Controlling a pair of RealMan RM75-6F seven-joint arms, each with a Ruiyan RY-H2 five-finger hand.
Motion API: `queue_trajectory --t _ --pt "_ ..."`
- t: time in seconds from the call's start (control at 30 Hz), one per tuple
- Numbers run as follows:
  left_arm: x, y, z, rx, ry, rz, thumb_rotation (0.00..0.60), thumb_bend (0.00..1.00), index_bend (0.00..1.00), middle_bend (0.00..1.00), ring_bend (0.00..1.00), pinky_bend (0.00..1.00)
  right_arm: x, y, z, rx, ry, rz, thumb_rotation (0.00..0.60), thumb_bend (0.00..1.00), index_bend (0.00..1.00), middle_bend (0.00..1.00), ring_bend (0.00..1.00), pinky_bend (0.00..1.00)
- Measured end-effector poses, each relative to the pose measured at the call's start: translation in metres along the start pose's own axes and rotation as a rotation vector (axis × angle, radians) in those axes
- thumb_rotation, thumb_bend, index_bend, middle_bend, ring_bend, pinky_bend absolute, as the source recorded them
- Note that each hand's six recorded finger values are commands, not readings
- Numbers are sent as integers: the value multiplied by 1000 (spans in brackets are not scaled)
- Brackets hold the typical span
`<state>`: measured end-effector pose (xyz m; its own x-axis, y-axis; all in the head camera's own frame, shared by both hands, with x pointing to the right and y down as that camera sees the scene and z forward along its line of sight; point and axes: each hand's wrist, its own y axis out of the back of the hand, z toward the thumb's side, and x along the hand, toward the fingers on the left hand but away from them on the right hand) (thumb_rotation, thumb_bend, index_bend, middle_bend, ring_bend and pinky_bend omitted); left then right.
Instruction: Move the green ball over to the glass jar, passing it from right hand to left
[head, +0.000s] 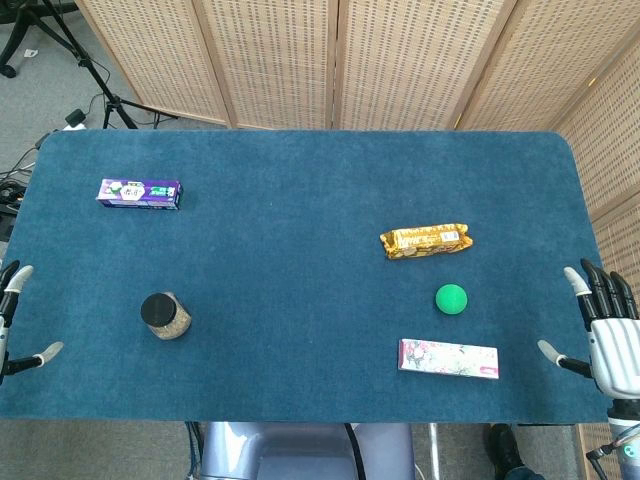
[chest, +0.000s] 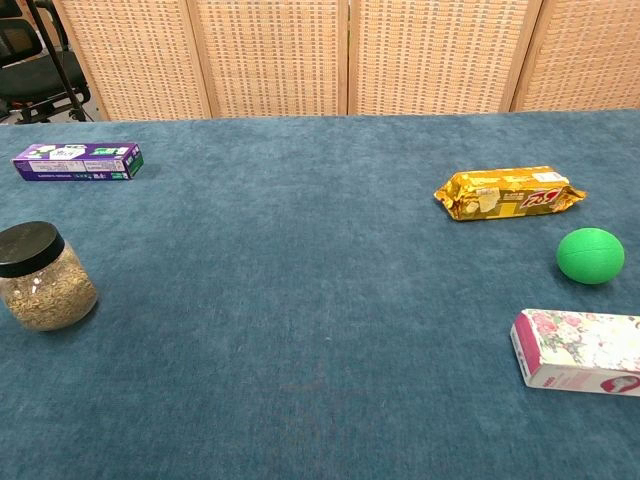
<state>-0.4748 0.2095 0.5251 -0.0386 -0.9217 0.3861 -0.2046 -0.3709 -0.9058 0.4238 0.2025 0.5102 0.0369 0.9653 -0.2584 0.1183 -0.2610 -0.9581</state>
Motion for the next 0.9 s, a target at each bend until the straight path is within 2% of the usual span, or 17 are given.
queue_trajectory --t 0.27,0.47,0.73,0.9 --pt "-2 3 1 -4 -7 12 600 0 0 0 0 0 0 -2 -2 -5 1 11 600 0 0 0 0 0" --pt "-1 1 1 -2 -6 3 600 0 0 0 0 0 -13 -14 9 -3 52 74 600 0 0 0 0 0" --pt "3 1 -2 -4 16 2 600 0 0 0 0 0 -59 -64 43 6 208 281 600 0 18 0 0 0" --pt "6 -1 -4 1 25 -6 600 0 0 0 0 0 -85 -100 57 37 248 350 600 0 67 0 0 0"
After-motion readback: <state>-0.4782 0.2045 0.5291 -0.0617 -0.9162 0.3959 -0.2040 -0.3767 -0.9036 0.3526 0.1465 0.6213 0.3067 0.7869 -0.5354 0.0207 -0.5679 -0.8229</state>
